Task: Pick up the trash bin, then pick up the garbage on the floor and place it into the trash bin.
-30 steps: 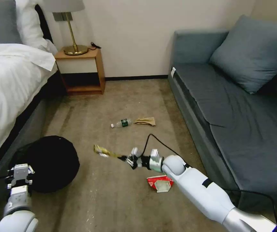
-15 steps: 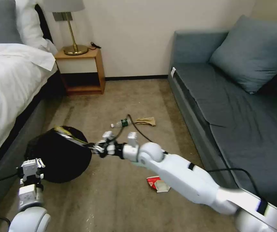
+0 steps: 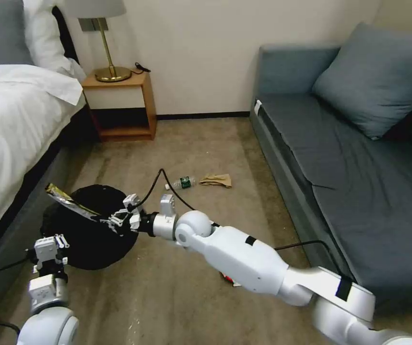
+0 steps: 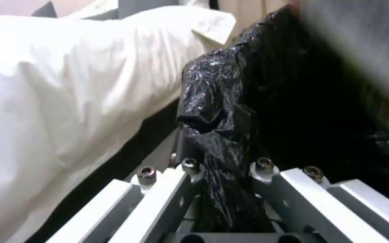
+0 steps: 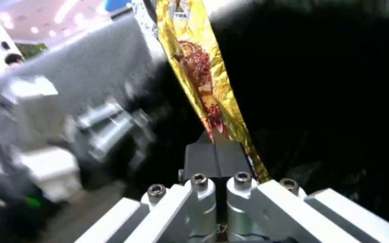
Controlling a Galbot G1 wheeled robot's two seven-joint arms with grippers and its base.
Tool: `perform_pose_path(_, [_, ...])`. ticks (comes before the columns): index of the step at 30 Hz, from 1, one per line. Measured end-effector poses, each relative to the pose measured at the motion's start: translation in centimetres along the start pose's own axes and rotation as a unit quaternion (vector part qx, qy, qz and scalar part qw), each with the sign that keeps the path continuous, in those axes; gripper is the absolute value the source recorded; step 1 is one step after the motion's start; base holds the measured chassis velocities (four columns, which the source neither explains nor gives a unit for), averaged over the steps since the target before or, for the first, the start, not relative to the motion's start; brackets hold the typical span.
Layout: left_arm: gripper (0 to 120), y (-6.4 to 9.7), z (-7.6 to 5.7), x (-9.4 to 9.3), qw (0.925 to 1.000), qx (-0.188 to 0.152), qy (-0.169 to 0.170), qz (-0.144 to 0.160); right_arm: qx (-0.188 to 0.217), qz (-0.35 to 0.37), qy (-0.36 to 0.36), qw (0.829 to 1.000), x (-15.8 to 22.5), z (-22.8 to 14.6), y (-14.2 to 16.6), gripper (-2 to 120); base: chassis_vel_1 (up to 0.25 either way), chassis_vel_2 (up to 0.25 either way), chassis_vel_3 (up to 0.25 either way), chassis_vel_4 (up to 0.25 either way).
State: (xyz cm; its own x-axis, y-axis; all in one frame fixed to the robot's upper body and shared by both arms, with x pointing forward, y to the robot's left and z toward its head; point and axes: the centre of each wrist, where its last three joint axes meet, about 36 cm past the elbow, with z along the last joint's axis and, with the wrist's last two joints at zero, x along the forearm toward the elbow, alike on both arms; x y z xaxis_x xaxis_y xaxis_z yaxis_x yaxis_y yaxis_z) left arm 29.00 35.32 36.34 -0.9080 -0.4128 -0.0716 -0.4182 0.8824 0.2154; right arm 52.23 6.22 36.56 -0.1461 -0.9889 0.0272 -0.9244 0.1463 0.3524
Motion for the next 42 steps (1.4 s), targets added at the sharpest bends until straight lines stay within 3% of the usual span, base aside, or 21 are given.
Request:
perform_pose_path(10, [7, -0.3, -0.6, 0.7, 1.0, 0.006, -0.001, 0.005, 0.038, 0.036, 0.035, 0.998, 0.6, 2.8, -3.1, 0, 0.0, 0.0, 0.0, 0.0])
perform_pose_path(19, [7, -0.4, -0.7, 1.2, 1.0, 0.005, -0.001, 0.007, 0.075, 0.036, 0.048, 0.995, -0.4, 3.2, -2.9, 0, 0.0, 0.0, 0.0, 0.0])
perform_pose_path(28, [7, -0.1, -0.8, 0.9, 1.0, 0.0, -0.004, 0.009, 0.082, 0.042, 0.038, 0.995, -1.6, 3.4, -1.9, 35, 0.0, 0.0, 0.0, 0.0])
perform_pose_path(33, [7, 0.0, -0.7, 0.9, 1.0, -0.001, -0.003, 0.008, 0.085, 0.042, 0.036, 0.995, -1.6, 3.2, -1.9, 48, 0.0, 0.0, 0.0, 0.0])
perform_pose_path(37, [7, 0.3, 0.0, 0.9, 1.0, -0.007, 0.0, 0.005, 0.091, 0.04, 0.028, 0.995, -1.0, 2.7, -1.7, 68, 0.0, 0.0, 0.0, 0.0])
perform_pose_path(42, [7, 0.8, 0.4, 0.6, 0.9999, -0.011, 0.002, 0.003, 0.092, 0.041, 0.016, 0.995, 0.5, 1.8, -1.7, 85, 0.0, 0.0, 0.0, 0.0])
